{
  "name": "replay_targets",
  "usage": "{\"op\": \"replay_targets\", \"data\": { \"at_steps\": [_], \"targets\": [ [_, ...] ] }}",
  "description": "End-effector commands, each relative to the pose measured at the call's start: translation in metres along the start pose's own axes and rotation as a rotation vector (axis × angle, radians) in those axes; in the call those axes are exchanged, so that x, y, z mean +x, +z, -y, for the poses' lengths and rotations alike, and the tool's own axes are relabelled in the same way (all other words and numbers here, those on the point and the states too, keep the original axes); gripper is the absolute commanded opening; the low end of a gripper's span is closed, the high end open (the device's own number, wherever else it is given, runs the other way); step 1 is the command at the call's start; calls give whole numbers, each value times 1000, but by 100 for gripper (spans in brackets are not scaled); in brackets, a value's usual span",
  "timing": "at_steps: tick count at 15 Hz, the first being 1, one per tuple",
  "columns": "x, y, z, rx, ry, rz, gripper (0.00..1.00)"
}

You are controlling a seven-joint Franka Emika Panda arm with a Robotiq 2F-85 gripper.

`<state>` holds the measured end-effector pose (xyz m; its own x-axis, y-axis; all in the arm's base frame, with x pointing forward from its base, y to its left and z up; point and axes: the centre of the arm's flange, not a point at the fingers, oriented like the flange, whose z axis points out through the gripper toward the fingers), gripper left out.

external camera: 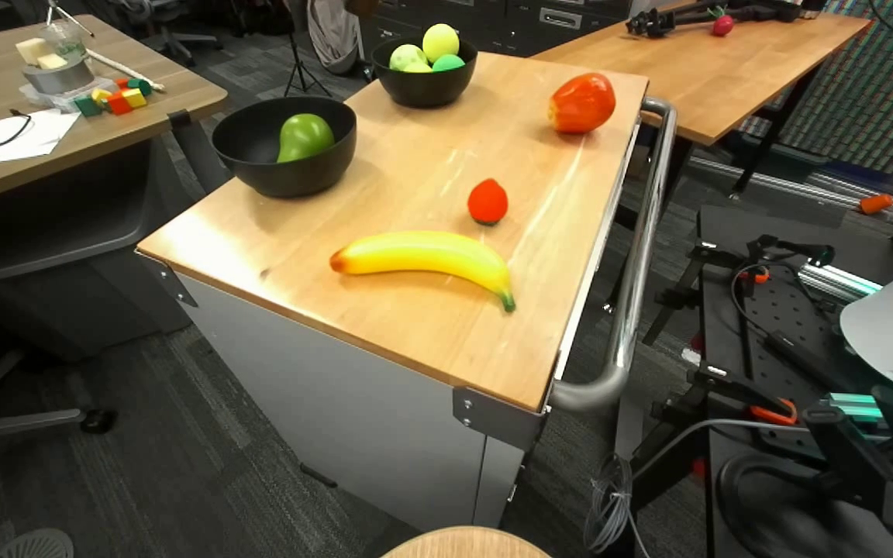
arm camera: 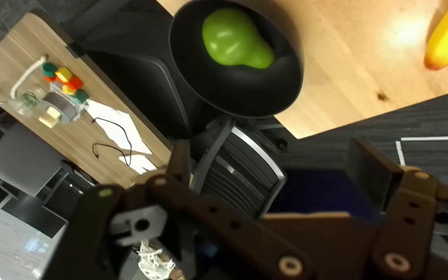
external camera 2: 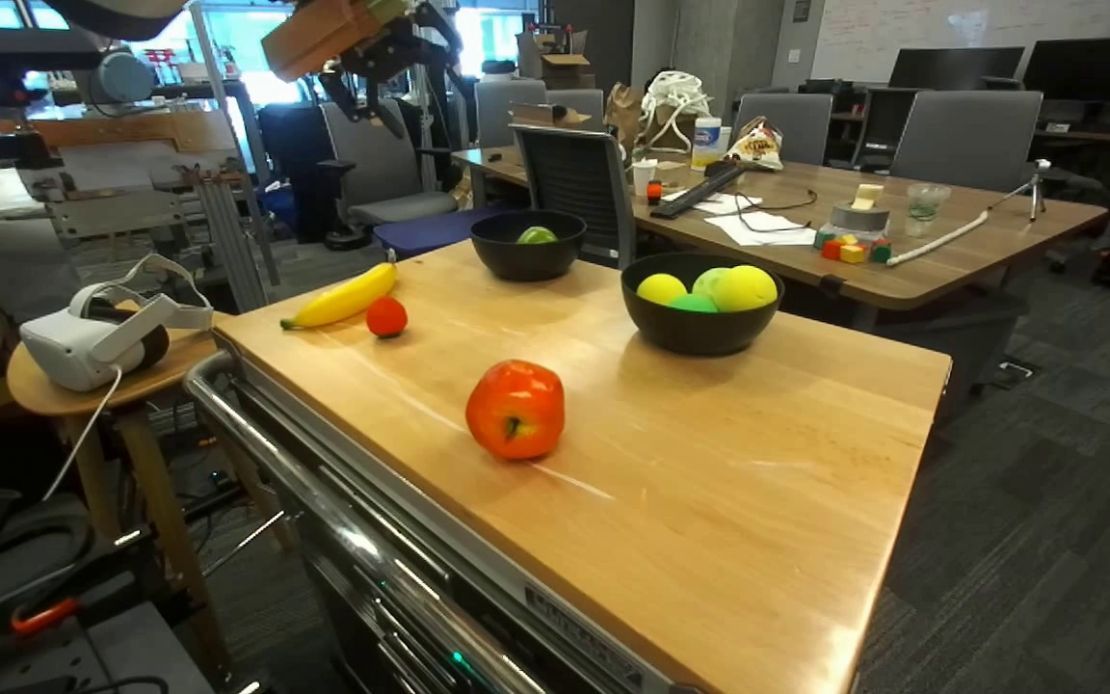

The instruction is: Remove the fruits from the left and right bowl respectively and put them on the table

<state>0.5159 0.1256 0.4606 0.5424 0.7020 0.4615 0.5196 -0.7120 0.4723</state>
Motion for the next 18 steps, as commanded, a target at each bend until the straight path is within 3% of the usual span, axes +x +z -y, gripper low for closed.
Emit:
{"op": "replay_targets", "data": {
  "at_steps": [1,4,8,14,18],
  "targets": [
    [4,15,-6,17,-5,-16,100],
    [8,46,-6,42,-11,-22,100],
    [13,66,-20,178,-50,-15,100],
    [37,120,-21,402,-329,55,100],
    [41,129,-78,368,-418,160,100]
  ]
}}
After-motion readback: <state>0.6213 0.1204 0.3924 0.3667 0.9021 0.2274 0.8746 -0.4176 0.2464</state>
